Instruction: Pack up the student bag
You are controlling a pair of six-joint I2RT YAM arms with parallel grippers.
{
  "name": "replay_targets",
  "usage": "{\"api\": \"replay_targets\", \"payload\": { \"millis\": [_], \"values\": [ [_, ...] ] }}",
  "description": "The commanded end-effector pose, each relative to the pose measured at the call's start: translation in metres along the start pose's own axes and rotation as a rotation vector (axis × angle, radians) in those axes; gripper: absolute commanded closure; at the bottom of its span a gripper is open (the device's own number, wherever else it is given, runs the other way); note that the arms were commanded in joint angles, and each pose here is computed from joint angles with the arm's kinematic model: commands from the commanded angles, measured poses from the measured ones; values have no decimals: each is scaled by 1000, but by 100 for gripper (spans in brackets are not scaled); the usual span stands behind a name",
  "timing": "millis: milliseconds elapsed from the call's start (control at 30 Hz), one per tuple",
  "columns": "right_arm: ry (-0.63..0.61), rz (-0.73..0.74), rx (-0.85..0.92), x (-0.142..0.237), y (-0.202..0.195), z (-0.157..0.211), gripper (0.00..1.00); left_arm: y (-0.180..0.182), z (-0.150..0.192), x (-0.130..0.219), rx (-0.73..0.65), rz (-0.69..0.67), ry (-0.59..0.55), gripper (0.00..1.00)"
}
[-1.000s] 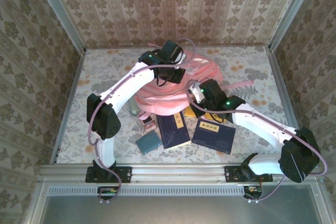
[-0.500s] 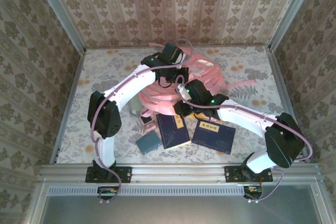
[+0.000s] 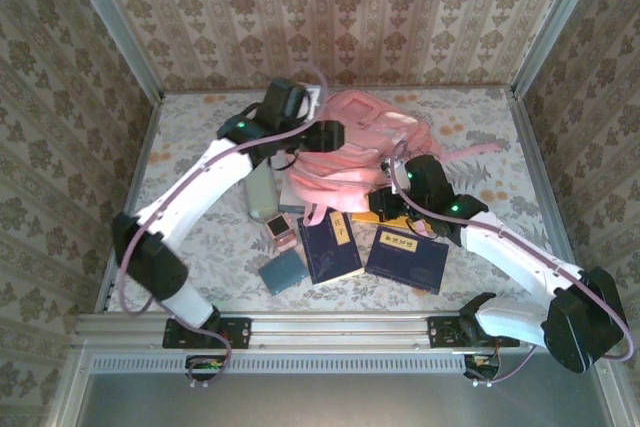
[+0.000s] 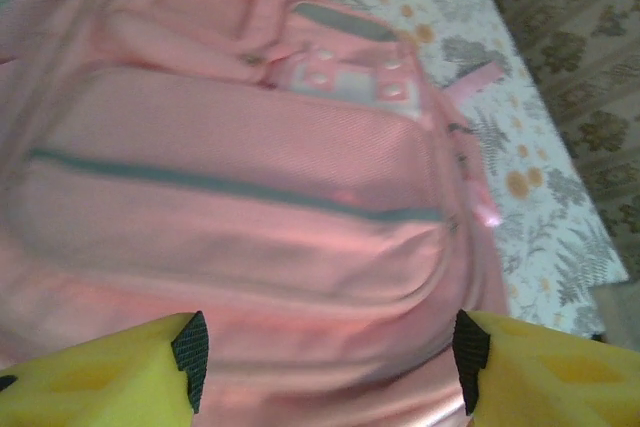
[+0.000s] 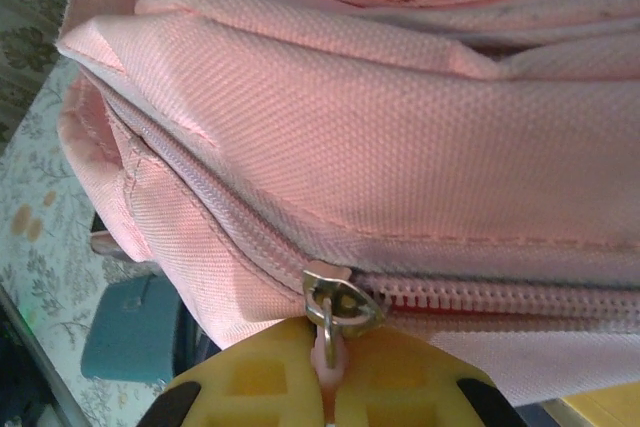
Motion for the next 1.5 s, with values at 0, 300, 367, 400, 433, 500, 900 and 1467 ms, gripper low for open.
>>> {"api": "replay_targets", "payload": {
  "millis": [0,300,367,400,433,500,900,1467],
  "values": [
    [6,-36,44,7,1,5,100,37,38,-5,139,-108,97,30],
    [-14,-46,21,15,-13,16,100,82,82,-20,366,-106,157,20],
    [-18,-52,16,16,-15,17,100,84,80,-28,389,-84,151,19],
    [-19,-56,16,17,-16,18,100,83,78,-32,396,-65,143,20],
    [-20,-58,17,17,-16,19,100,83,76,-35,405,-38,135,20],
    [-15,-65,17,17,-16,20,100,81,73,-43,424,3,112,23],
    [57,-105,53,13,-3,22,100,72,79,-66,525,128,47,90],
    [186,-125,153,4,50,23,98,69,76,-40,569,-48,-47,100]
  ]
}}
Point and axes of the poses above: each hand's point on the last joint's axis, 136 mm out from that joint toward the fingers, its own x axis back along the fingers, its own y axis along the line the jaws close on, z = x × y, the point moved 10 cm from there along x, back along the fingers, and after that the axes turned 10 degrees about -x, right-handed, at the moved point
